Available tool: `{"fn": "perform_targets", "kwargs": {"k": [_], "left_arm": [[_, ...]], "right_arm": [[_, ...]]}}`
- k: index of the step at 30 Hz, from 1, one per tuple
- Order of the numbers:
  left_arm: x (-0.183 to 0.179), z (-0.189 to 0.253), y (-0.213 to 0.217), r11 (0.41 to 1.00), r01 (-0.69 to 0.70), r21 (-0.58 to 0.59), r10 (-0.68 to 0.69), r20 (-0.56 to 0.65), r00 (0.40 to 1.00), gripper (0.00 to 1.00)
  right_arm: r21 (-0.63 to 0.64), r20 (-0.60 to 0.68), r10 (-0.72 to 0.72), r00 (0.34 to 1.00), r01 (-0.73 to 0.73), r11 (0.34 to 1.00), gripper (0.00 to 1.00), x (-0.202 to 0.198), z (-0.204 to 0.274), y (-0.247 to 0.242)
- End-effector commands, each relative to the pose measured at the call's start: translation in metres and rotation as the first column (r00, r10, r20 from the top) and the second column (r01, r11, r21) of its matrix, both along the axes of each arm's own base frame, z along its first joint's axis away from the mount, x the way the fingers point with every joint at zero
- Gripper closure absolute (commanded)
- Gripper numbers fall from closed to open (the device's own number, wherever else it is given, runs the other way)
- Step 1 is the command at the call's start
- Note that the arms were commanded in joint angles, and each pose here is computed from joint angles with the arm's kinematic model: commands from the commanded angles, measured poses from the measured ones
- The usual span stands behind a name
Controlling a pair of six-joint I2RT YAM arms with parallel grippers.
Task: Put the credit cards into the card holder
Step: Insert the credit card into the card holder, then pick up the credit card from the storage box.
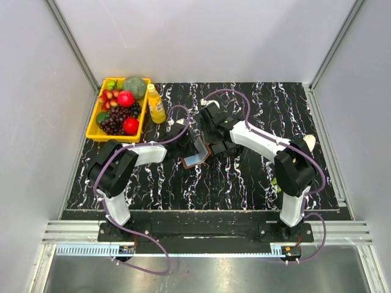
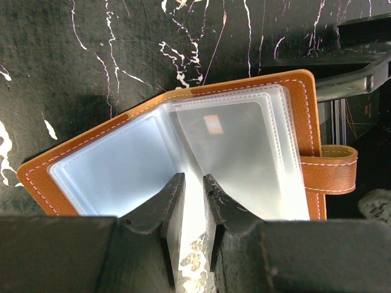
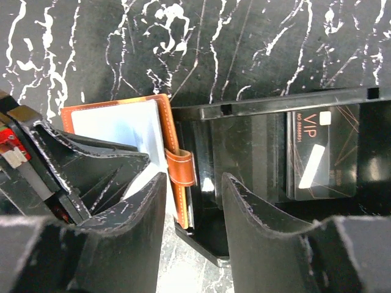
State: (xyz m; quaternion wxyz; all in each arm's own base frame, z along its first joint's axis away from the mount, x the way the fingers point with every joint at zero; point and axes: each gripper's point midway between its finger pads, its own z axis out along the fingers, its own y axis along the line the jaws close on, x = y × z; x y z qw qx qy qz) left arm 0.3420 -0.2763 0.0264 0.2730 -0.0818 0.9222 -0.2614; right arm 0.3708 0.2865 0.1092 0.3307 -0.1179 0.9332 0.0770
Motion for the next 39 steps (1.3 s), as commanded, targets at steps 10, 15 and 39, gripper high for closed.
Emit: {"fn": "perform_targets", "kwargs": {"k": [10,15,39], "left_arm": [[-0.002,0.011,-0.002,1.000,0.024,0.001,-0.024,0.029,0.999,0.77],[-0.005,0.013,0.003,1.000,0.008,0.004,-0.009,0.030,1.000,0.78],[-0.018,0.009,0.027,0.998,-0.040,0.054,0.038,0.038,0.999,0.77]], "right_arm": [[0.123,-0.163,0.112,0.980,-0.093,0.988,0.60,-0.025,-0.030,0.032],[0.177,-0.192,0.147,0.970,-0.113,0.978,0.77,-0.034,-0.032,0.041],[0.192,-0.008,0.107,0.994,-0.103,0.976,0.60,-0.019,0.025,0.033]]}}
